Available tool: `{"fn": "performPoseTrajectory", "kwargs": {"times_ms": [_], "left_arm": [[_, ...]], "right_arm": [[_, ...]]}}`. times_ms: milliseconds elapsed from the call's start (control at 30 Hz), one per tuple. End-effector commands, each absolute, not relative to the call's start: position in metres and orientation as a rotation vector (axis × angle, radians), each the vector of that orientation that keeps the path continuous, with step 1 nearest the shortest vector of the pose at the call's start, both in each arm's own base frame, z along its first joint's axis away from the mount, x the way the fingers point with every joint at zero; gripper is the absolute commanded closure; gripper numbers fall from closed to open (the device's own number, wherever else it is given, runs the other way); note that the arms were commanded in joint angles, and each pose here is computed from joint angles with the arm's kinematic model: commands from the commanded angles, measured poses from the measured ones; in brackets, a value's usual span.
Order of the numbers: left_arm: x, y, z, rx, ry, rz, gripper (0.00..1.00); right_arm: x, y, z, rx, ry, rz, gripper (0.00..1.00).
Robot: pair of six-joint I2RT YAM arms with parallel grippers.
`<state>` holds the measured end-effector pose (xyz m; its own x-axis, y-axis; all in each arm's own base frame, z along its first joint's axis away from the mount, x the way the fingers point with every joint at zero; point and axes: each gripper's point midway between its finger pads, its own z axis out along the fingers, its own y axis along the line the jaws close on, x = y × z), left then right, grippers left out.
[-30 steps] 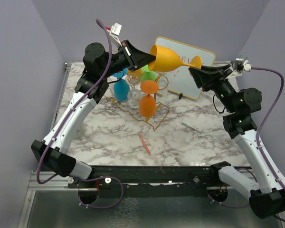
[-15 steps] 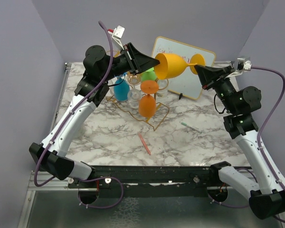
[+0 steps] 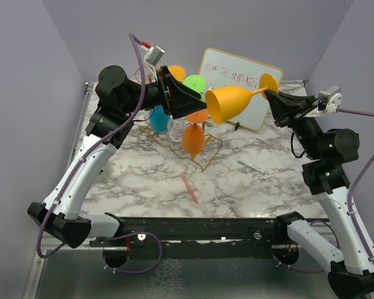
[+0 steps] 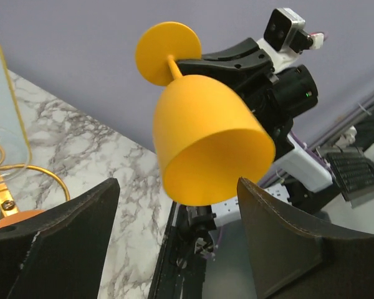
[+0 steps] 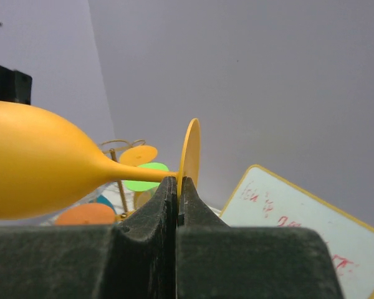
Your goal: Place the wine glass upside down on the wine glass rack
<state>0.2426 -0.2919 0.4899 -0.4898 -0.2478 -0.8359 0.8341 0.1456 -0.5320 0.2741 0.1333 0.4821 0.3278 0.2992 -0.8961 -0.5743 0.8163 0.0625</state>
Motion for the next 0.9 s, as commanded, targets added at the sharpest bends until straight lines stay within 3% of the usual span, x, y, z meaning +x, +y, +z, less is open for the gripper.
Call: {"fn": "performPoseTrajectory", "kwargs": {"times_ms": [0, 233, 433, 633, 867], "left_arm": [[0.202, -0.286, 0.507, 0.846, 1.373, -1.535, 0.22], [0.19, -0.284, 0.53, 0.901, 1.257, -1.537, 0.18], [0.212, -0.295, 0.547, 0.752, 1.27, -1.601, 0.15], [0.244, -0.342, 0.526, 0.559, 1.415, -1.71, 0.13], [0.275, -0.384, 0.511, 0.211, 1.604, -1.847, 0.2]], "right_arm": [[0.257, 0.134, 0.48, -0.541, 0.991, 0.354, 0.99], [0.237, 0.115, 0.488, -0.659, 0.876, 0.075, 0.99], [0.229, 0.133, 0.464, -0.923, 0.831, -0.002, 0.99], [0.219, 0.148, 0.442, -1.083, 0.804, 0.026, 0.99], [0.215, 0.152, 0.43, -1.162, 0.805, 0.023, 0.99]]}}
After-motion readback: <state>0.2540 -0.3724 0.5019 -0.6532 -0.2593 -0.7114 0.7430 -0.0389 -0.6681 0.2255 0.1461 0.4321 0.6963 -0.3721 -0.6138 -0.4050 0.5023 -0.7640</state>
